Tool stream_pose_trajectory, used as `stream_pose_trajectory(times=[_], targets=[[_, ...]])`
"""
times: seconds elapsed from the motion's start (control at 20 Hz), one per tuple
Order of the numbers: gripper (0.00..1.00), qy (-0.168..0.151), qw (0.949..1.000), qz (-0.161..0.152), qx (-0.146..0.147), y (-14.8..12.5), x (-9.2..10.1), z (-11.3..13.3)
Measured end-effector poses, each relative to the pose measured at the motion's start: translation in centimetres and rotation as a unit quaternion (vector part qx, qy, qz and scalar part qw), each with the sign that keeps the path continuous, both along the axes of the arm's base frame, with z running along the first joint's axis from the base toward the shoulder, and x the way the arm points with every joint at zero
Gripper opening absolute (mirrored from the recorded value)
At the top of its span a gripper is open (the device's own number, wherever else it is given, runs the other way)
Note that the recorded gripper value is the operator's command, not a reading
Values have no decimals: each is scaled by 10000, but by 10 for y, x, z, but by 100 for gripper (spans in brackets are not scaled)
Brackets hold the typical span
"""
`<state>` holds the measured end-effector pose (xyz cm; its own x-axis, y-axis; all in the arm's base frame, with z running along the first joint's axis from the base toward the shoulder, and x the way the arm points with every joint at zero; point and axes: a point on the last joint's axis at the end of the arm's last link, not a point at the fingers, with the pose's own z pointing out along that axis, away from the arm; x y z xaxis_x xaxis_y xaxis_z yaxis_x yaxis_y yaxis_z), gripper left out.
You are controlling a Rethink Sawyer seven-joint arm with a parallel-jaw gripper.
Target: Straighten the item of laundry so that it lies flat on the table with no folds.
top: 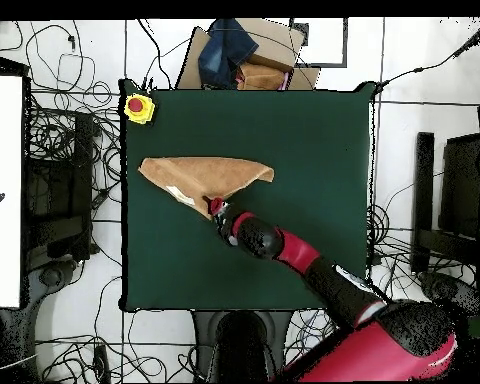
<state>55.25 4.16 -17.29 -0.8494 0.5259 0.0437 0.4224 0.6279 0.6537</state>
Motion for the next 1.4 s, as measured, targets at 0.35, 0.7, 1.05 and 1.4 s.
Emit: stream_pose_trajectory(times=[0.35, 0.7, 1.05, 1.4], targets=[[100, -194, 9992, 212, 281, 61, 11, 11], [100, -237, 9987, 334, 296, 72, 2, 6], [100, -191, 9985, 501, 61, 68, -11, -5], [100, -358, 9871, 1189, -1013, 89, -17, -3]])
